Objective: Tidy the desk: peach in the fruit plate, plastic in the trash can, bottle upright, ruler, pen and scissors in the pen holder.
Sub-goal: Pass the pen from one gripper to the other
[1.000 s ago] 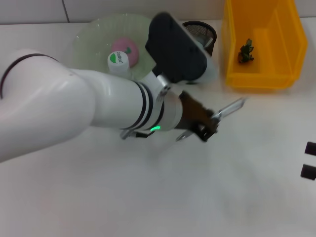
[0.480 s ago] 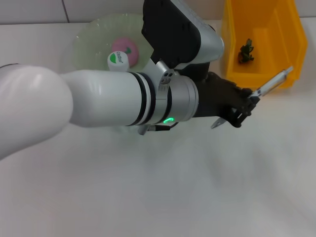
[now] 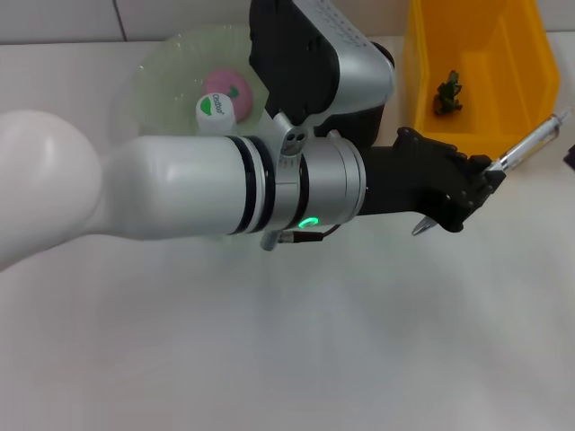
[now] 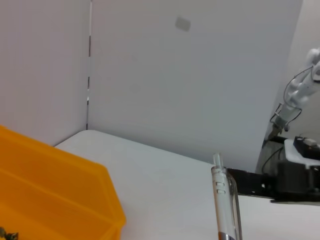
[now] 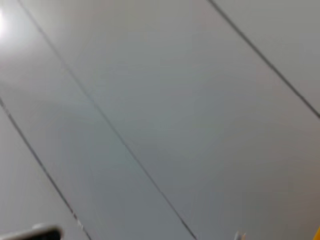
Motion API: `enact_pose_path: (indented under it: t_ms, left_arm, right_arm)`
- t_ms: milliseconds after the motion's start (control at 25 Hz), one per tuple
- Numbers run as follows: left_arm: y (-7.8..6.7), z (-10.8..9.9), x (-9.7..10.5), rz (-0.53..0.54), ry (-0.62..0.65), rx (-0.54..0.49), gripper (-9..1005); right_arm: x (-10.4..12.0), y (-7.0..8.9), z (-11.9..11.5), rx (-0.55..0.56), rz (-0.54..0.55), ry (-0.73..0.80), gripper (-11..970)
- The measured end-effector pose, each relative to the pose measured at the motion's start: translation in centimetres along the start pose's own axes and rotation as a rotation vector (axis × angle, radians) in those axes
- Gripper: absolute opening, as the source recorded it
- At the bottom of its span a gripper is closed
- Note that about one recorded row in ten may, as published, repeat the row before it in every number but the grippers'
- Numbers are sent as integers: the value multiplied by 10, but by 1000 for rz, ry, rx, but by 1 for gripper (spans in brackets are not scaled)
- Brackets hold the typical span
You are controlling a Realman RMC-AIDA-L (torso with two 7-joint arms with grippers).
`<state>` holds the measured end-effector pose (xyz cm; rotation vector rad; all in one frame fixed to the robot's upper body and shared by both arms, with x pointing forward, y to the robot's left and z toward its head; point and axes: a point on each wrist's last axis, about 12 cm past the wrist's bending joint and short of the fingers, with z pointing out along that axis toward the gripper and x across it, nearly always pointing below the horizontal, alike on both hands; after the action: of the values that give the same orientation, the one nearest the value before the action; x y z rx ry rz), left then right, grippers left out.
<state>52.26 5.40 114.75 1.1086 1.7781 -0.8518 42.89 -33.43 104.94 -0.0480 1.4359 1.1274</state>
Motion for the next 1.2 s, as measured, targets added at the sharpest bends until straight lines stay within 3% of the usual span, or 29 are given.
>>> enact_pose_path:
  t_ms: [520, 920, 1200]
  left_arm:
    - [-2, 1, 4, -5, -3, 18, 137]
    - [-2, 1, 5, -4, -2, 18, 137]
    - [-3, 0, 6, -1, -1, 17, 138]
  right_arm:
    - [3, -6, 28, -10, 31, 19, 630]
    - [7, -5, 35, -19, 43, 41, 175]
    - [8, -6, 35, -16, 45, 43, 159]
